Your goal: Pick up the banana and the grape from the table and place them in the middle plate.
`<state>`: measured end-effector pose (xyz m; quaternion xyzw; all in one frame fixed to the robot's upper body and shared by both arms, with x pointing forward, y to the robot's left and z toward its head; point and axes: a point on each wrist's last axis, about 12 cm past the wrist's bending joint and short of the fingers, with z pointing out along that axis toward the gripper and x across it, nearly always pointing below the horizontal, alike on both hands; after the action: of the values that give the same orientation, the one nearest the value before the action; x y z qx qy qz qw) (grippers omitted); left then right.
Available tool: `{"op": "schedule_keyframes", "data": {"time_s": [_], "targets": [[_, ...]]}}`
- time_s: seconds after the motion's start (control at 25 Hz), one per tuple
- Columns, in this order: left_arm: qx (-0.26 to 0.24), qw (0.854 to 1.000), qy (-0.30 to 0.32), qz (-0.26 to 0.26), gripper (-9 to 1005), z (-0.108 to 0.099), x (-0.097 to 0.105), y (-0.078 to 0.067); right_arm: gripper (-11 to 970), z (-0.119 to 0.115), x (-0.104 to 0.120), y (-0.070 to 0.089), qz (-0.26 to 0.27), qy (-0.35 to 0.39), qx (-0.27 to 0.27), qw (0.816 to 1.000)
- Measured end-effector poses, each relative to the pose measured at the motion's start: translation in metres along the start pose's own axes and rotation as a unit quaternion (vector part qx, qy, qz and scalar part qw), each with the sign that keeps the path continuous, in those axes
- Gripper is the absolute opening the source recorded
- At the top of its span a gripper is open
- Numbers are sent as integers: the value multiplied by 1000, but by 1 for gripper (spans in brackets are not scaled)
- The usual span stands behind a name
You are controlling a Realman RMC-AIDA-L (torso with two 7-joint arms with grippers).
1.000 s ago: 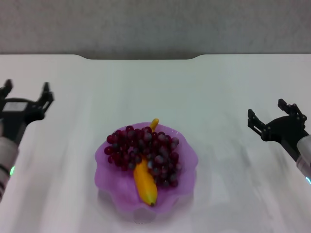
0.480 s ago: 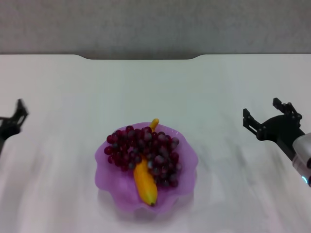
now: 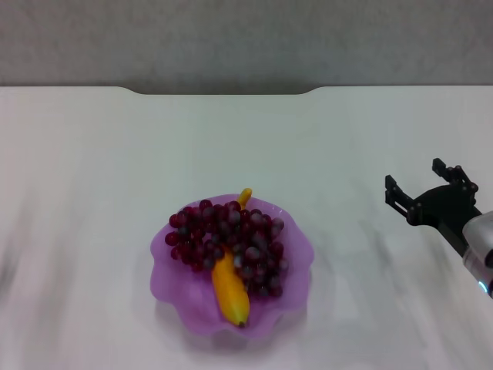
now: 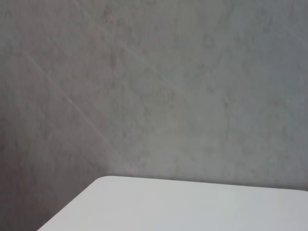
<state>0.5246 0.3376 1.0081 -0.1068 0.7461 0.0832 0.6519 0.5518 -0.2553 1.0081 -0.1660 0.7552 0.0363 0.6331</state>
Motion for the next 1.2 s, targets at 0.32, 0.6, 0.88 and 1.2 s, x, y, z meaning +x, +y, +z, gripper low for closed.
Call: {"op": "schedule_keyframes", "data": {"time_s": [0.32, 0.6, 0.88, 1.2], "targets": [[-5, 1000, 6, 6, 877, -2, 3, 4, 886, 2, -2, 1, -1, 0, -3, 1000], [-1, 1000, 5, 7, 877, 1, 1, 1, 887, 3, -2, 1, -3, 1, -3, 1000], [-1, 1000, 5, 7, 877, 1, 1, 1, 887, 3, -1, 0, -1, 2, 0, 1000], [-5, 1000, 11, 14, 877, 0, 4, 5, 887, 4, -3, 2, -2, -1, -4, 1000]]}}
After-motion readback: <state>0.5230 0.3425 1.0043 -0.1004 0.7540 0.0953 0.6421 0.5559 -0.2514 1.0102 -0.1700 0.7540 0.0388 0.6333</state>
